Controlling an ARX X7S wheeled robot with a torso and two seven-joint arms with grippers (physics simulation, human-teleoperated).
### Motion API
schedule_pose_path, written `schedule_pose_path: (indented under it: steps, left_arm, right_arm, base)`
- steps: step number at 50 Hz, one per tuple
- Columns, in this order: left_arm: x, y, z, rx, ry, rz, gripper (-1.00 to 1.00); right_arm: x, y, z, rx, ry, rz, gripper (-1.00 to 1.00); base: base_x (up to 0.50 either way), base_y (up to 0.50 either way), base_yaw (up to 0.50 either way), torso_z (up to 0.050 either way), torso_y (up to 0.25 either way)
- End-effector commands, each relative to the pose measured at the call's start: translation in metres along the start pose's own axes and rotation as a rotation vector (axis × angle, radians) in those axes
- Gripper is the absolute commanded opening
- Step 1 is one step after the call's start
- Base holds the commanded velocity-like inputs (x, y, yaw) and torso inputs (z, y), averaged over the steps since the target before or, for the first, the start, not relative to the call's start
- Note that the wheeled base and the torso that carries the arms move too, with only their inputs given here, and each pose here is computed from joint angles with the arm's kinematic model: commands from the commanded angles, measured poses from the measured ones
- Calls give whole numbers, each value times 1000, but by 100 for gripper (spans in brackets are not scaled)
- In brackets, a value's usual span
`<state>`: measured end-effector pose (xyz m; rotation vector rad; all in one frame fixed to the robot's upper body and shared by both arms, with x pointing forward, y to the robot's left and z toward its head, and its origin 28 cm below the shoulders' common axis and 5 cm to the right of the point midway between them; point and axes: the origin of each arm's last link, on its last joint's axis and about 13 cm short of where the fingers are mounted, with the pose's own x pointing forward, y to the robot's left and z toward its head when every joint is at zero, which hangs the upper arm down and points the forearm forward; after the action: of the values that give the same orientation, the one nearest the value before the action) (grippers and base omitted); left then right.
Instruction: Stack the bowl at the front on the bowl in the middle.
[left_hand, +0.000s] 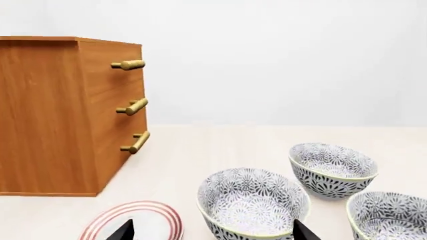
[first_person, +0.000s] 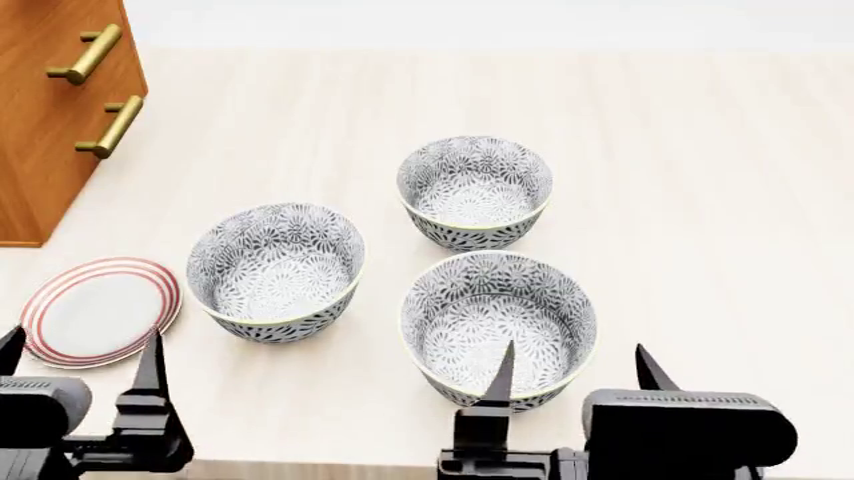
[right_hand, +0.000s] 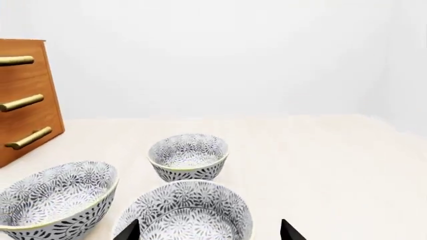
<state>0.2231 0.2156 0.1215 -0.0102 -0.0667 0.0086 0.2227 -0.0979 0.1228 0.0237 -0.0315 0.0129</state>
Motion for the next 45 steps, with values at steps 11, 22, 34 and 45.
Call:
schedule_pose_path:
  steps: [11, 22, 34, 45]
  left_arm:
    - [-7, 10, 85, 29, -144, 12, 100]
    - [-4, 9, 79, 35, -131, 11, 100]
    - [-3, 9, 77, 37, -126, 13, 100]
    - [-2, 9, 75, 38, -124, 11, 100]
  right_arm:
    - [-8, 3, 81, -62, -109, -22, 100]
    - [-7, 4, 80, -98, -117, -50, 100]
    - [-5, 4, 77, -100, -122, -62, 100]
    - [-4, 5, 75, -108, -121, -31, 100]
  base:
    - [0, 0, 0, 0, 0]
    - [0, 281, 0, 0, 0]
    - [0, 417, 0, 0, 0]
    - [6, 0, 0, 0, 0]
